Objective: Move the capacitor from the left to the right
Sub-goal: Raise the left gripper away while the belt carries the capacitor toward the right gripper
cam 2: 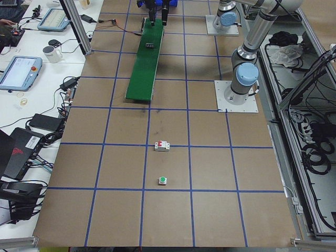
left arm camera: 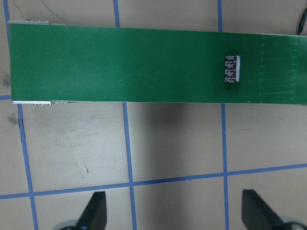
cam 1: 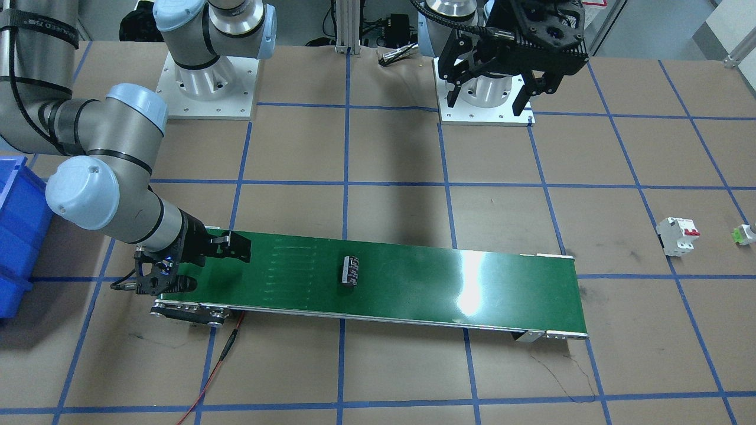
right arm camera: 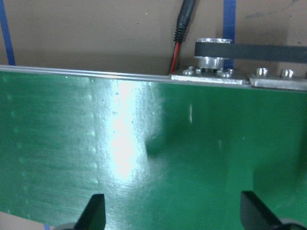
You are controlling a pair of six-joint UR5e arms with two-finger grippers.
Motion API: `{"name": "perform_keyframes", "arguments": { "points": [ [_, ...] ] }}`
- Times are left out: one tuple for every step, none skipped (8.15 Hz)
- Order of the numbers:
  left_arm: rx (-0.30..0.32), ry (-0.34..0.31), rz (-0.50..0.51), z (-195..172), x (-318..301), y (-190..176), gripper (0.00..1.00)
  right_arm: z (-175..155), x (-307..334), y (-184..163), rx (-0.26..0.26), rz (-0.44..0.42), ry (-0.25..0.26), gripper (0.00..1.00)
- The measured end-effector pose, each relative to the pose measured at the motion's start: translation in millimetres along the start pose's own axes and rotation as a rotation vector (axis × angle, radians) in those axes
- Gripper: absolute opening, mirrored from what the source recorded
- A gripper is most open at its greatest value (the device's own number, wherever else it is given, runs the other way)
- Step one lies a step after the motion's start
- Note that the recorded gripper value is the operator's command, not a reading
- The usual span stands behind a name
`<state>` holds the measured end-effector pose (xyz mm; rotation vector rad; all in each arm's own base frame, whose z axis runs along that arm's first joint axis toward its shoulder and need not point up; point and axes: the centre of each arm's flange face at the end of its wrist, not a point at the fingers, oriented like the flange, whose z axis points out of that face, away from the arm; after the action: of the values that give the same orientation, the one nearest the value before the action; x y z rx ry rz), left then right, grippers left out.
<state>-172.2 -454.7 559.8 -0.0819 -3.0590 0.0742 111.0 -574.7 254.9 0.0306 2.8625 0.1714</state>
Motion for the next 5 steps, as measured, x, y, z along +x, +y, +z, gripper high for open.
{"name": "perform_keyframes", "arguments": {
  "points": [
    [0.0,0.001,0.0,0.2,0.0,0.1,1.0,-0.3,-0.6,-0.7,0.006,-0.002,0.0,0.96],
    [-0.001,0.001,0.0,0.7,0.0,0.2,1.0,-0.4,-2.1,-0.7,0.009,-0.005,0.0,0.96],
    [-0.002,0.0,0.0,0.9,-0.1,0.2,1.0,-0.1,-4.0,-0.6,0.011,-0.006,0.0,0.96],
    [-0.003,0.0,0.0,1.4,-0.1,0.2,1.0,0.5,-9.6,0.2,0.015,0.004,0.002,0.97],
    [-0.004,0.0,0.0,1.7,-0.2,0.3,1.0,2.8,-22.7,1.6,0.025,0.028,0.006,0.97]
  ]
}}
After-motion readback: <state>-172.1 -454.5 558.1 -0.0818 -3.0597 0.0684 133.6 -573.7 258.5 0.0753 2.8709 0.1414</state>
